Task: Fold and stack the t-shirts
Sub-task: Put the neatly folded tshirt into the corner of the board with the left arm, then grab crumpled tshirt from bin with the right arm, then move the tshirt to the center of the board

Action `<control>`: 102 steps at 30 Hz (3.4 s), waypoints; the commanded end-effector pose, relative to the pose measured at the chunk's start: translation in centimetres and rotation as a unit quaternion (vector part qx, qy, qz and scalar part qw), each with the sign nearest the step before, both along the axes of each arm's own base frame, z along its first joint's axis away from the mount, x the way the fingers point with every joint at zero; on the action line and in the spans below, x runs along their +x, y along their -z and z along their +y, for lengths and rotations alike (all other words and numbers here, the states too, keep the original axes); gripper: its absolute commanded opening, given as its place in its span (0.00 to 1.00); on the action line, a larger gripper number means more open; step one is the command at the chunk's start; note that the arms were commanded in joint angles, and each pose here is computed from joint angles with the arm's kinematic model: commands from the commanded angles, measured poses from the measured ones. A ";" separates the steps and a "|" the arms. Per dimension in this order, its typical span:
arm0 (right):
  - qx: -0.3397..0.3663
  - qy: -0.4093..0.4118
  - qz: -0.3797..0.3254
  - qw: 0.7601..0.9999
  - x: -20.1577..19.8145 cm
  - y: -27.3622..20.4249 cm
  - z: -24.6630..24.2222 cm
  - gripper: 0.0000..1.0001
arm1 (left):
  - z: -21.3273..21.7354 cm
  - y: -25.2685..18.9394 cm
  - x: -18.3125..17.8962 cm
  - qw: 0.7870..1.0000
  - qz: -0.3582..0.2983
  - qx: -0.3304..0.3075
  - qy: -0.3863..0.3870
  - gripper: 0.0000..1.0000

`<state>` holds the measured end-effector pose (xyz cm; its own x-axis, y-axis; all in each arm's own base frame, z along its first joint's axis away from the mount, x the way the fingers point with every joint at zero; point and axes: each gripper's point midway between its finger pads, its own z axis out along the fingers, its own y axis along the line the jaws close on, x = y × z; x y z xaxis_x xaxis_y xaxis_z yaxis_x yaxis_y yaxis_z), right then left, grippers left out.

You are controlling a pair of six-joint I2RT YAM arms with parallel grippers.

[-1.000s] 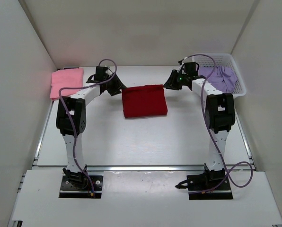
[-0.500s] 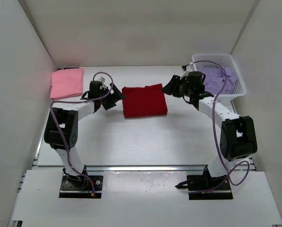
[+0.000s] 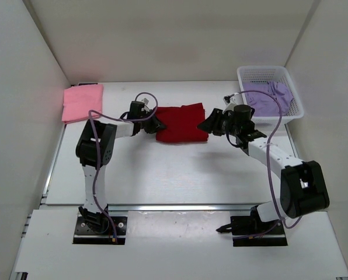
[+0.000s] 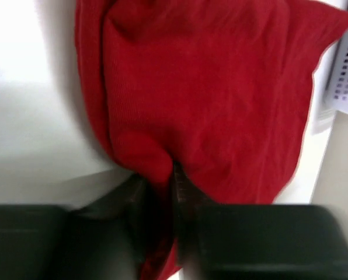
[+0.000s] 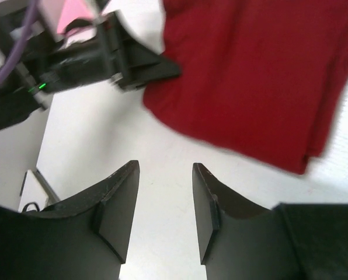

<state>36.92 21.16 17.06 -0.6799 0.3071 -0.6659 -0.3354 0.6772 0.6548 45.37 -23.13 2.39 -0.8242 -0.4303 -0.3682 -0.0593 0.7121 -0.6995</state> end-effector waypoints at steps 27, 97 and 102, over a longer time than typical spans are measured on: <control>0.043 -0.053 0.028 0.997 -6.7 3.2 0.0 0.40 | 31.6 -17.0 8.5 0.925 -0.135 -0.050 -0.352 0.99; -0.157 0.198 -0.297 0.921 14.2 -34.5 -17.6 0.00 | -5.3 -12.3 -17.3 0.981 -0.102 -0.056 0.156 0.98; -0.095 0.102 -0.440 0.887 5.5 -42.1 -8.0 0.00 | -1.8 -12.6 -16.2 0.985 -0.090 -0.112 0.101 0.99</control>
